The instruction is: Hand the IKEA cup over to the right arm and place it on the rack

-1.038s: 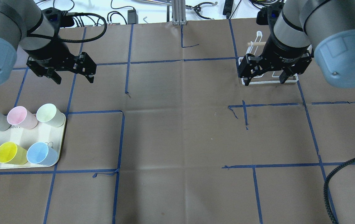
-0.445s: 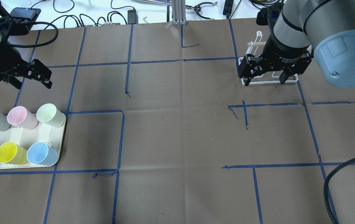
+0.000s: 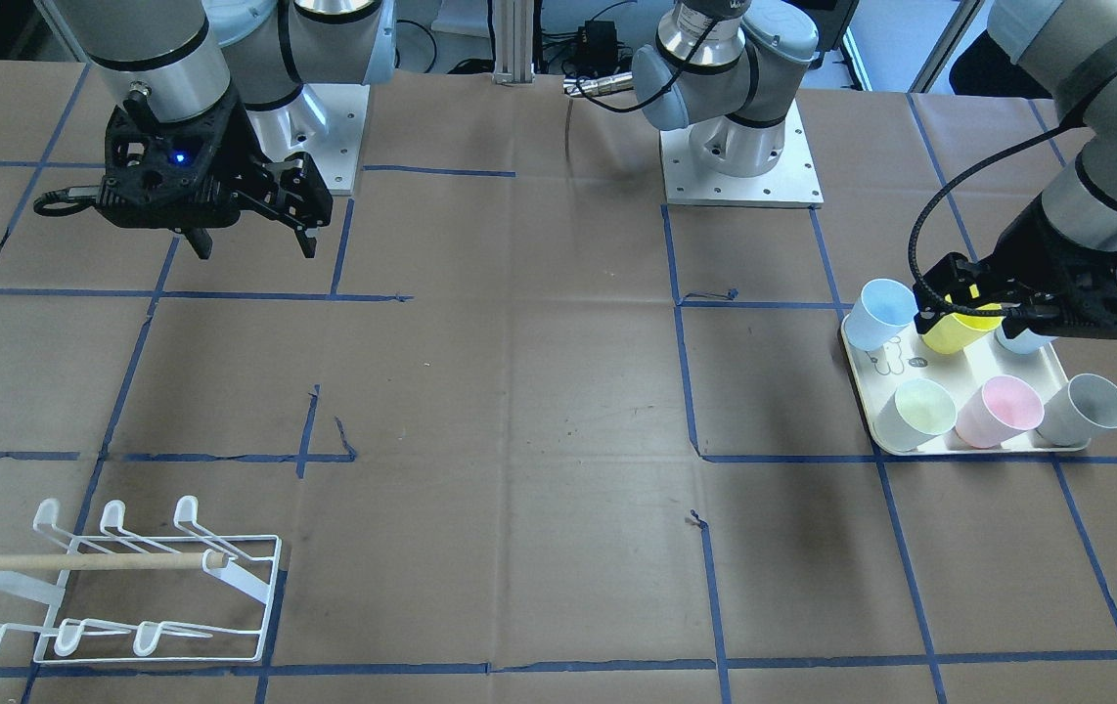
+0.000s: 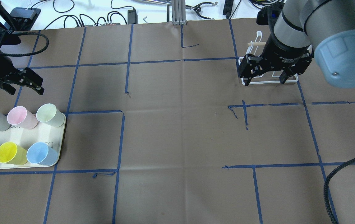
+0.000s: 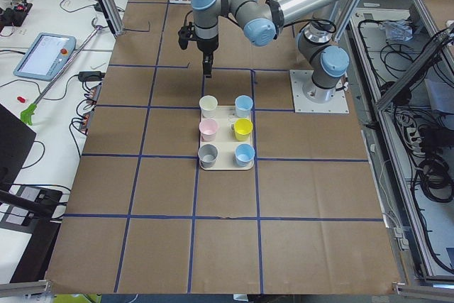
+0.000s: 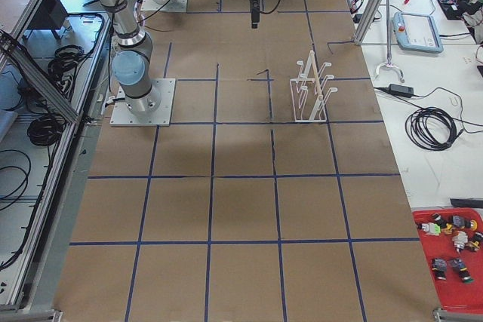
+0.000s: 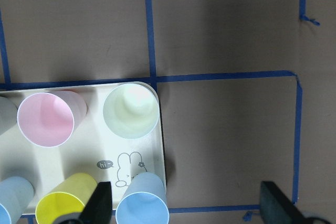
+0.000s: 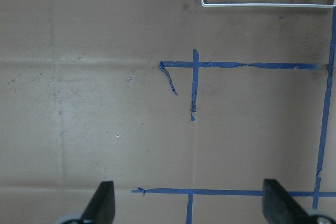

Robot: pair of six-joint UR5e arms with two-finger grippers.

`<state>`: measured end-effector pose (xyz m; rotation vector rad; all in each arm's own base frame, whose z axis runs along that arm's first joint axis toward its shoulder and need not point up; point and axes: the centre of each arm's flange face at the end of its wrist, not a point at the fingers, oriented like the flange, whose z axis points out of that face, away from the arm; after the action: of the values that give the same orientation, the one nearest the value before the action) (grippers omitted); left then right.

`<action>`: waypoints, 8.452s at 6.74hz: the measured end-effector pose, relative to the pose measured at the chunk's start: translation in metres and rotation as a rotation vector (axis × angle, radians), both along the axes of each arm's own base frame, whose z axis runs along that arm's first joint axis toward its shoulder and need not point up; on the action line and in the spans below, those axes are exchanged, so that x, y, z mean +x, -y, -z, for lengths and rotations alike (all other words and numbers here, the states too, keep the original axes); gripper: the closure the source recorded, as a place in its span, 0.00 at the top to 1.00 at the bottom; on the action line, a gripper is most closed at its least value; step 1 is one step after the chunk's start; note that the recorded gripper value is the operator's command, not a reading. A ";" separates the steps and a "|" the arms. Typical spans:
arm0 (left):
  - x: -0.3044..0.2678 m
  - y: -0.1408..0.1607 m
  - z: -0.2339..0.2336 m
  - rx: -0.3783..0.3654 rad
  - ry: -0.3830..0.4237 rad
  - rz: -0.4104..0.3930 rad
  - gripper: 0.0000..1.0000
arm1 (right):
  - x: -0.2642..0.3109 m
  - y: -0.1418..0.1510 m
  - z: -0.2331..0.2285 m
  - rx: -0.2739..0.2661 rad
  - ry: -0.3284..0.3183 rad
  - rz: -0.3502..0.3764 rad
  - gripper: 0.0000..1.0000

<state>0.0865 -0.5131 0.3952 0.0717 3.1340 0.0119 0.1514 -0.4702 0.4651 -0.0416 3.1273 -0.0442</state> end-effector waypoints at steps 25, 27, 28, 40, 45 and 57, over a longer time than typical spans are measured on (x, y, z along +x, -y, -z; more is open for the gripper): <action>0.029 0.042 -0.027 0.121 -0.145 -0.058 0.00 | 0.024 0.017 0.022 -0.346 0.291 0.169 1.00; 0.006 0.052 -0.036 0.079 -0.122 -0.005 0.00 | 0.029 0.004 0.048 -0.476 0.418 0.304 1.00; -0.021 0.063 -0.043 0.019 -0.099 0.051 0.00 | 0.030 -0.003 0.052 -0.526 0.487 0.410 1.00; -0.249 -0.055 -0.021 -0.797 -0.676 0.563 0.00 | 0.073 -0.107 0.093 -0.456 1.143 0.995 1.00; -0.292 -0.060 0.025 -0.914 -0.710 0.710 0.00 | 0.102 -0.087 0.094 -0.386 1.161 0.991 0.99; -0.300 -0.067 0.025 -0.916 -0.725 0.729 0.00 | 0.131 -0.011 0.106 -0.369 1.162 0.968 0.96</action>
<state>-0.2139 -0.4458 0.3700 1.4176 3.0729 -1.7166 0.2828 -0.4597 0.3592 1.0391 1.7061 -0.4471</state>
